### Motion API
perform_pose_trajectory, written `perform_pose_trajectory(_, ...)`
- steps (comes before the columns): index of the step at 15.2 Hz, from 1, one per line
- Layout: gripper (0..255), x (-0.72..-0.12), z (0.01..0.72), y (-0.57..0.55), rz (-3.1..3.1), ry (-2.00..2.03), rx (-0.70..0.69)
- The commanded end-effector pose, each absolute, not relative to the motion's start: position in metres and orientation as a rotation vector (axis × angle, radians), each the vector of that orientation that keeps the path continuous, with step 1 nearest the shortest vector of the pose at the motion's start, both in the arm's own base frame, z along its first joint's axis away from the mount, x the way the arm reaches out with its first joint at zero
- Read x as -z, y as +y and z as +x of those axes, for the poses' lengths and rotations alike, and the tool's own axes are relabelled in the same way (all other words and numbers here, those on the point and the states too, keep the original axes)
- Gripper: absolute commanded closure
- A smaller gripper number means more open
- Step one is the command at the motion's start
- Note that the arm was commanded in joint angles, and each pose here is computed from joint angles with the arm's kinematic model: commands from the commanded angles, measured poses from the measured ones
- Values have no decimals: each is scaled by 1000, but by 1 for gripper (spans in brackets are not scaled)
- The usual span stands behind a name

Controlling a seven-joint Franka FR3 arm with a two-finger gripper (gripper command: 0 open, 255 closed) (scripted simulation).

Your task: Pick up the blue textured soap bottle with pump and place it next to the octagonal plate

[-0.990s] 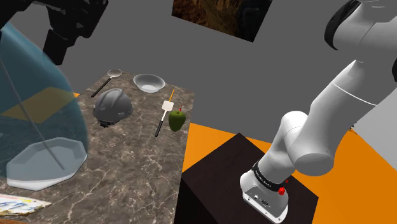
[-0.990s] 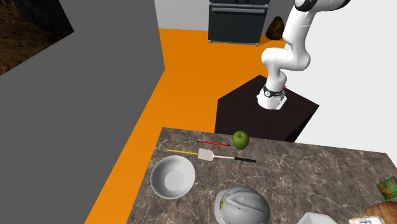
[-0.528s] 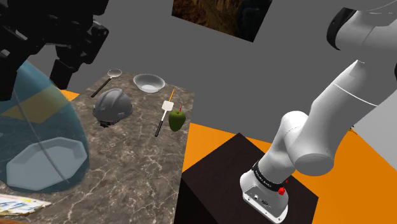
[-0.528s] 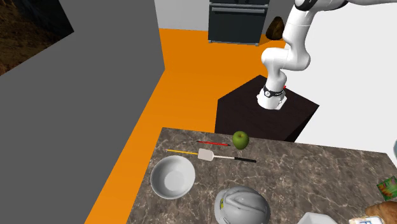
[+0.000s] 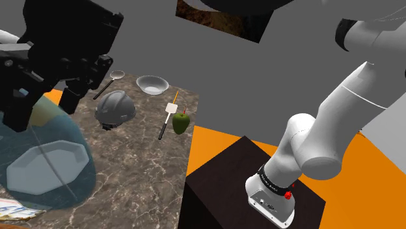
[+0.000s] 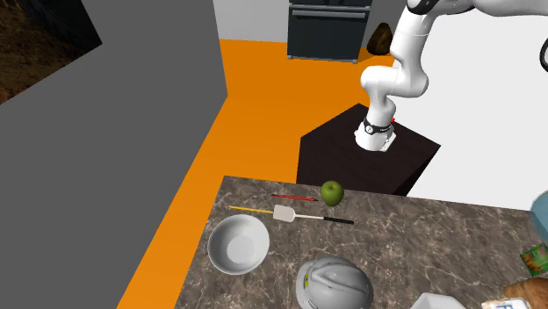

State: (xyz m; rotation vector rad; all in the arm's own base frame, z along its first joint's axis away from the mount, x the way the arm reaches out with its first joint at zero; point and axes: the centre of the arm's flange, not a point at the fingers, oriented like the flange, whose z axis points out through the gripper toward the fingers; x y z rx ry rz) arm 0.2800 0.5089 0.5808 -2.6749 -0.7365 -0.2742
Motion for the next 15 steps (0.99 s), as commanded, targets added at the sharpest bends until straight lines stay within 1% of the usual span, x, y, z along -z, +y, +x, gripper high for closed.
perform_pose_trajectory(1, 255, -571, 280, 509, -2674, -736, 276)
perform_pose_trajectory(15, 255, -497, 280, 509, -2674, -736, 276)
